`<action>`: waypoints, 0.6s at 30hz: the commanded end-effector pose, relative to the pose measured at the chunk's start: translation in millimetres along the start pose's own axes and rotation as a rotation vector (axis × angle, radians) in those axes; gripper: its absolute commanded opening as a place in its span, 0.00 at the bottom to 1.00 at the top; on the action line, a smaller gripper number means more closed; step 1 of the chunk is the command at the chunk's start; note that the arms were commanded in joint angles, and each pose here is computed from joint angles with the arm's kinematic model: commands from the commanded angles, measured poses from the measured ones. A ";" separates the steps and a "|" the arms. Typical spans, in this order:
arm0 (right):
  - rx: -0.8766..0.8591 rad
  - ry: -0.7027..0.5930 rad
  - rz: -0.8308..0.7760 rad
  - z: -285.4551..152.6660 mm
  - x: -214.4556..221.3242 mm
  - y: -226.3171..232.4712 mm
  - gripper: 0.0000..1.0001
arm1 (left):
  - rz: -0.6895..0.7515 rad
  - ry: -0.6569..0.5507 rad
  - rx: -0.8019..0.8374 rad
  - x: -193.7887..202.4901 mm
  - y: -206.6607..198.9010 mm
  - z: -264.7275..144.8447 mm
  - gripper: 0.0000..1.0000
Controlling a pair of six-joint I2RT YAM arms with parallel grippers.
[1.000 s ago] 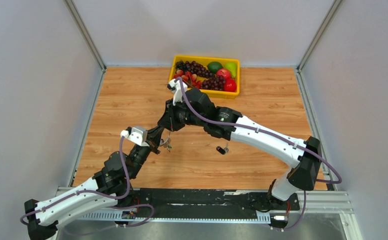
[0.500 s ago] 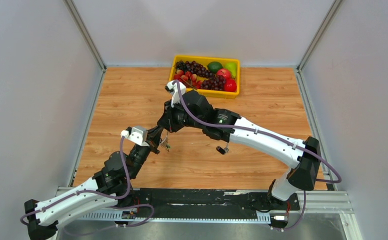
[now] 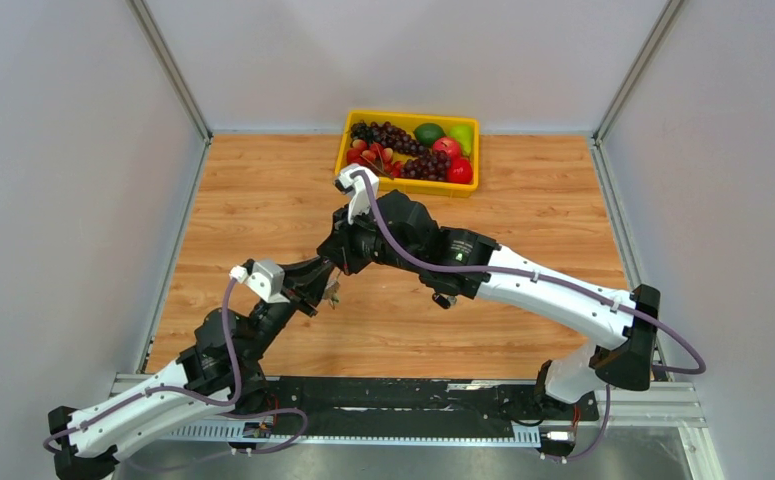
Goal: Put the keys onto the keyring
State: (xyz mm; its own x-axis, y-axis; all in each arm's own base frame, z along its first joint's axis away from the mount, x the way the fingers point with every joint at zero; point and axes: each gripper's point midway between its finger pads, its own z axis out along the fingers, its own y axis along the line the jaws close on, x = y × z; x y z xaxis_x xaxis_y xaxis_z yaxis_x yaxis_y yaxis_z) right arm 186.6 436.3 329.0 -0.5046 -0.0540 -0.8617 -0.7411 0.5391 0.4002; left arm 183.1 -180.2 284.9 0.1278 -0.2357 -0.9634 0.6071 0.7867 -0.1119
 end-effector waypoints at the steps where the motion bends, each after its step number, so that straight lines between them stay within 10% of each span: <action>1: -0.024 -0.115 -0.011 -21.9 -35.3 11.6 0.00 | -0.037 -0.017 0.114 -3.3 -20.5 -3.1 0.30; 18: -0.034 -0.123 -0.025 -26.1 -38.1 17.0 0.00 | -0.057 -0.043 0.111 -12.4 -19.1 -5.7 0.30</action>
State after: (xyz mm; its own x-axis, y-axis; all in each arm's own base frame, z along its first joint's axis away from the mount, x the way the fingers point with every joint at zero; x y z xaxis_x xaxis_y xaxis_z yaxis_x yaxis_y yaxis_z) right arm 181.0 429.0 337.4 -0.4778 -0.0604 -0.8764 -0.7556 0.5371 0.3749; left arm 170.7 -188.8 288.3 0.1171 -0.2588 -0.9588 0.6760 0.7280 -0.1139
